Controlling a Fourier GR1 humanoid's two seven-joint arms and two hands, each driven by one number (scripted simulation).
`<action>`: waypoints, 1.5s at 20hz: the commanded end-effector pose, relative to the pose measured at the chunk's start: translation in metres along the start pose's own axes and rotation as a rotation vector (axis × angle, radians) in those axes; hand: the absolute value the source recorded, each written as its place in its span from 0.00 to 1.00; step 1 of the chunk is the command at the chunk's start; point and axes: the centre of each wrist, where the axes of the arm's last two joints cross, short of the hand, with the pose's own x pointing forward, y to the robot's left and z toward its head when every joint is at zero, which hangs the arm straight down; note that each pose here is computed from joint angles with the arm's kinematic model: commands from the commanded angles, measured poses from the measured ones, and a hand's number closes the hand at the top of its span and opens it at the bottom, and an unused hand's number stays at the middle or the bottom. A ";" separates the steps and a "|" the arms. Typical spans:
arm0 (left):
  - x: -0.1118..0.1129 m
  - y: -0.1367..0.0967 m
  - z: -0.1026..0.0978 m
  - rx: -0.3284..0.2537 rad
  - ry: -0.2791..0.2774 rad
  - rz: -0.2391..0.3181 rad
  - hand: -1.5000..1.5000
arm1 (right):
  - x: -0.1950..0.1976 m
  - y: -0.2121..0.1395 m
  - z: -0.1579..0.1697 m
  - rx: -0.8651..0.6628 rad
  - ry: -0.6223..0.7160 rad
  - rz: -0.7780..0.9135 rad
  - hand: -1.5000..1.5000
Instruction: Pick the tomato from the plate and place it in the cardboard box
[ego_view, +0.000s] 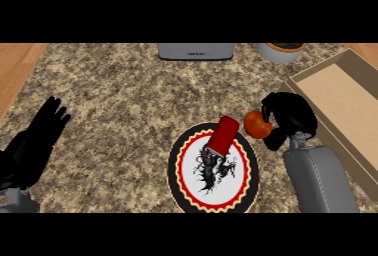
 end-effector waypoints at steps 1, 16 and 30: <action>-0.019 0.006 0.015 -0.001 0.008 -0.013 0.50 | 0.020 -0.037 0.024 -0.125 -0.048 -0.002 1.00; 0.009 0.021 -0.003 0.002 -0.019 0.004 0.50 | -0.004 -0.176 0.074 -0.581 0.229 -0.098 1.00; 0.006 0.009 0.004 0.006 -0.007 0.002 0.50 | -0.116 -0.180 0.026 -0.564 0.283 -0.062 1.00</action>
